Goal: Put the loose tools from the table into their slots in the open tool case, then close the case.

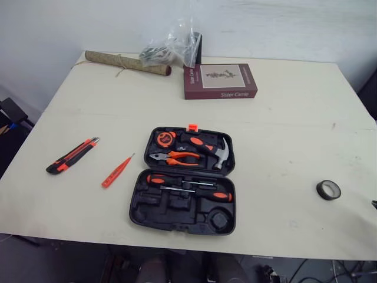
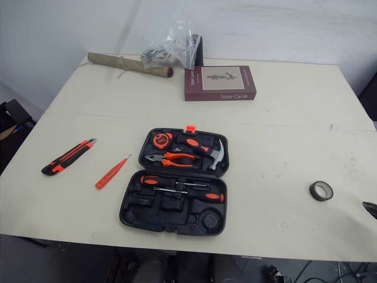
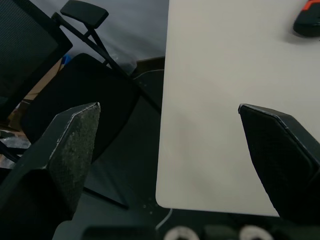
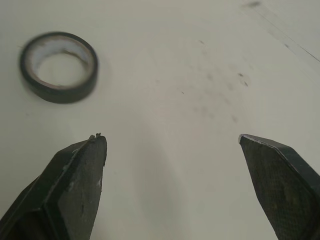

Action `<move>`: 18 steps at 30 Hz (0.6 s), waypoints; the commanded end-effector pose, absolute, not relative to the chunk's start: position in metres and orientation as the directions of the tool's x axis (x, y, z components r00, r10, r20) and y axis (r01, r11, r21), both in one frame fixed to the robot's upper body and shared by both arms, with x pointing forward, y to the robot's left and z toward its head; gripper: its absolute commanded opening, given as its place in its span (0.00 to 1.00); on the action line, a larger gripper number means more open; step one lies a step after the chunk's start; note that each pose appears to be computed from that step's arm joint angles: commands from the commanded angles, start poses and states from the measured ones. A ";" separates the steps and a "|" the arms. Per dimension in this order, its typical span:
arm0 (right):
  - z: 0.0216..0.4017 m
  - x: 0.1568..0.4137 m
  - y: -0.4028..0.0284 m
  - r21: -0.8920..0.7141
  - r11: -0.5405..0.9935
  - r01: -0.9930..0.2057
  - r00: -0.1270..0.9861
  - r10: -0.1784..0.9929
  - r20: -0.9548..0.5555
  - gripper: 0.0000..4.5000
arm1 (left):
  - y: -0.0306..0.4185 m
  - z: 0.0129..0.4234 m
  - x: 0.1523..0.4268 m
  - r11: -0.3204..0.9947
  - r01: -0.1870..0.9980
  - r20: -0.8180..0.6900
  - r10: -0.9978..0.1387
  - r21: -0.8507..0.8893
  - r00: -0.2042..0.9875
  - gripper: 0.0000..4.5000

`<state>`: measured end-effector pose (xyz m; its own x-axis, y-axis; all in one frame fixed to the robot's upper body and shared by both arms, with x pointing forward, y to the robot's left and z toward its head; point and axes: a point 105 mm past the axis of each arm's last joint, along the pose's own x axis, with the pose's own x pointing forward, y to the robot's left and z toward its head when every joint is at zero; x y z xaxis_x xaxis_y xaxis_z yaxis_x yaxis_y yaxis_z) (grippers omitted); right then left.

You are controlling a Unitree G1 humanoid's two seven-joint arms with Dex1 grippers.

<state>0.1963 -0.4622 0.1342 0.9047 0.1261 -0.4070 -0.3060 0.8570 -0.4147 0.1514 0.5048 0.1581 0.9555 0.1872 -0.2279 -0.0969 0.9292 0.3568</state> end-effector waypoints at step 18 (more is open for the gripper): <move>0.202 0.248 -0.220 -0.463 0.468 -0.753 0.435 0.882 0.183 0.98 | 0.316 0.158 0.226 0.873 0.486 -0.332 -0.448 0.035 0.830 1.00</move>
